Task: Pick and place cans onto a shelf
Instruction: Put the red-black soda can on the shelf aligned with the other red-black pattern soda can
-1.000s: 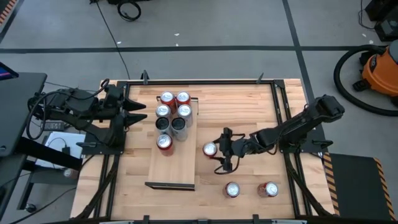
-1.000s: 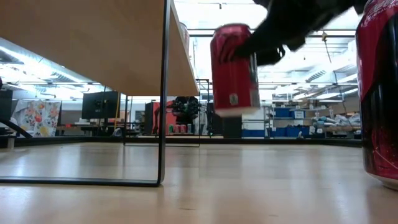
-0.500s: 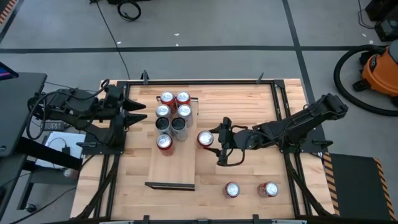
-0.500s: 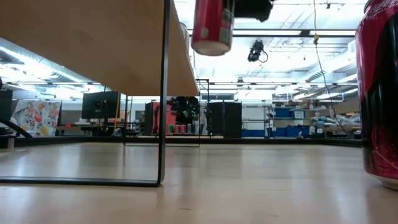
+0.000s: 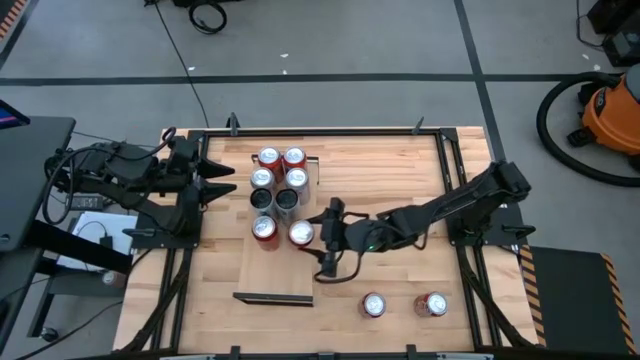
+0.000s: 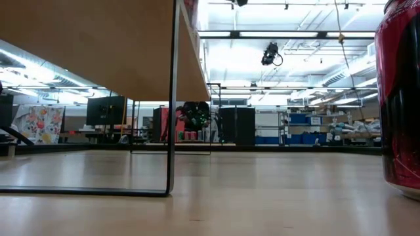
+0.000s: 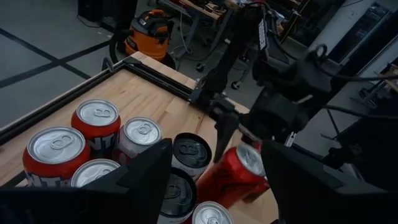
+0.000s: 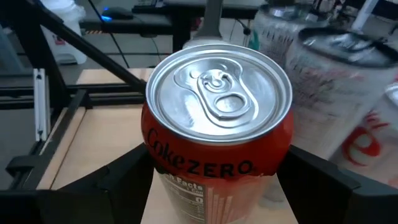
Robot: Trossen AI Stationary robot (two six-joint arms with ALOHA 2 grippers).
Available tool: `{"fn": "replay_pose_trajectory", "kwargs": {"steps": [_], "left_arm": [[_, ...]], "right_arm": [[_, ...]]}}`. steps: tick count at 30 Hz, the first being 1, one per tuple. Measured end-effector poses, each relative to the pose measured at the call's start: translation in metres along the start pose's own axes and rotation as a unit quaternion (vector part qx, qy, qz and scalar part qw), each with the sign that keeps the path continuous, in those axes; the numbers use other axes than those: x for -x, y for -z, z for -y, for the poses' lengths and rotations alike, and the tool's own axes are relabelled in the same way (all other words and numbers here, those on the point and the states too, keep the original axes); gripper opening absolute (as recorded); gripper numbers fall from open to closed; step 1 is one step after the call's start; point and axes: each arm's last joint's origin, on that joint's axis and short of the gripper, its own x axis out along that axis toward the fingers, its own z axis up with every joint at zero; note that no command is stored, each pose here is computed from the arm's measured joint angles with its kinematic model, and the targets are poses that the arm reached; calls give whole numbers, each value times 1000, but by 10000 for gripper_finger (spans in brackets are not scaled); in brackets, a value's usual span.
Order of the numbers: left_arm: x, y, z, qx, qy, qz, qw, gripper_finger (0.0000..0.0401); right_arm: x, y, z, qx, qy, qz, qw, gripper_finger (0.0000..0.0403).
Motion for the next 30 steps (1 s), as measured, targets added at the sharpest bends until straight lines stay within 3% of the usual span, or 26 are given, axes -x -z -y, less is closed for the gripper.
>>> {"fn": "replay_pose_trajectory", "kwargs": {"steps": [11,19,30], "left_arm": [[0,0,0,0,0,0,1000,258],[0,0,0,0,0,0,1000,258],[0,0,0,-3,0,0,1000,258]], "right_arm": [[-18,6,-7,-35,35,-11,999,314],[-23,11,3,-46,-8,-45,998,337],[-24,5,6,-20,-11,-26,999,360]]}}
